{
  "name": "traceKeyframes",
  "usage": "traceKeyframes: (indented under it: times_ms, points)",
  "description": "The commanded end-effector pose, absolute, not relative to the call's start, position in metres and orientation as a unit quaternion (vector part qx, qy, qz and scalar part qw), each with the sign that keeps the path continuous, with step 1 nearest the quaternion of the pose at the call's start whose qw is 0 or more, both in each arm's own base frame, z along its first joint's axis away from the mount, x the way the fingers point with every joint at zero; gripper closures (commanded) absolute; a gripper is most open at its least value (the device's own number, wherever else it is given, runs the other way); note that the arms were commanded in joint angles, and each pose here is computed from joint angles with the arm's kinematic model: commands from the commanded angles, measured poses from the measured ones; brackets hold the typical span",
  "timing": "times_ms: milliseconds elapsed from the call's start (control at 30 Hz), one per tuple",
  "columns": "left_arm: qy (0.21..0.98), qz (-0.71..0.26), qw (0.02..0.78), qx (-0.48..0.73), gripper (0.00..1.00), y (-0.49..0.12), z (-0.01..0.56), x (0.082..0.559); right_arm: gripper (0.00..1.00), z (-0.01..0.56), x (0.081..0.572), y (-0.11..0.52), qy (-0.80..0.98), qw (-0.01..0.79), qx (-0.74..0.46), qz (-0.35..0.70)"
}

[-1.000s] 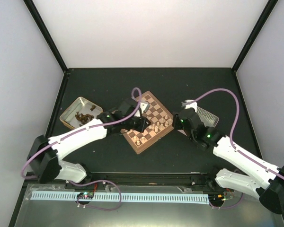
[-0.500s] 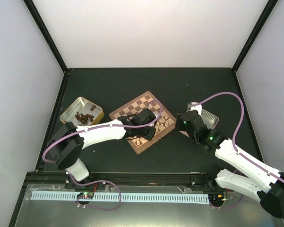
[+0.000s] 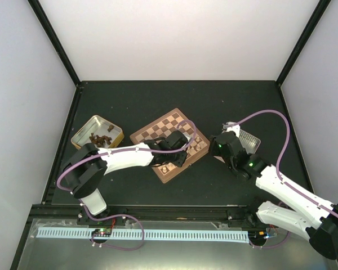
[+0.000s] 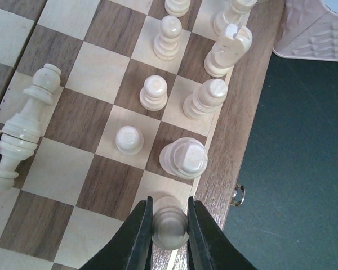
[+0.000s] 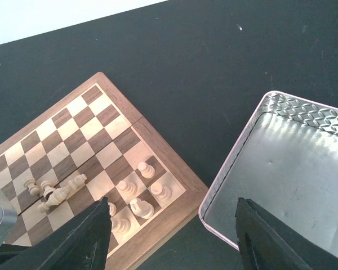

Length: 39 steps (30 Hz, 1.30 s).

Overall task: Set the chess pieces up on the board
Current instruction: Place the chess piece on the chessboard, then pick up the chess piece from the chessboard.

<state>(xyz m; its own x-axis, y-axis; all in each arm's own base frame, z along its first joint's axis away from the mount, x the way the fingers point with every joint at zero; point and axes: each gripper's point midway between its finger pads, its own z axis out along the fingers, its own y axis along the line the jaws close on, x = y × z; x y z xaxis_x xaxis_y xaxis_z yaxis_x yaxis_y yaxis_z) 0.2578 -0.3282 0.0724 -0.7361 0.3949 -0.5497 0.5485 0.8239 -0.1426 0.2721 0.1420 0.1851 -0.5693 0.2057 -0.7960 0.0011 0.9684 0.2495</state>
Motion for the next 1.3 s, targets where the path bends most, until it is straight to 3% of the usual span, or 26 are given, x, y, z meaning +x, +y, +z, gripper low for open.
traceKeyframes:
  times_ms: [0, 267, 500, 867, 1267]
  points:
    - [0.917, -0.133, 0.274, 0.257, 0.89, -0.324, 0.070, 0.261, 0.38, 0.187, 0.276, 0.142, 0.873, 0.468, 0.070, 0.118]
    - [0.913, -0.155, 0.272, 0.262, 0.66, -0.327, 0.080, 0.255, 0.38, 0.198, 0.273, 0.143, 0.863, 0.479, 0.076, 0.142]
    - [0.901, -0.181, 0.309, 0.246, 0.54, -0.324, 0.120, 0.257, 0.38, 0.213, 0.270, 0.152, 0.851, 0.491, 0.054, 0.179]
    - [0.881, -0.188, 0.417, 0.121, 0.51, -0.255, 0.198, 0.272, 0.38, 0.210, 0.286, 0.226, 0.876, 0.419, -0.078, 0.226]
    - [0.829, -0.150, 0.537, -0.033, 0.46, -0.141, 0.244, 0.256, 0.45, 0.143, 0.313, 0.301, 0.927, 0.298, -0.165, 0.156]
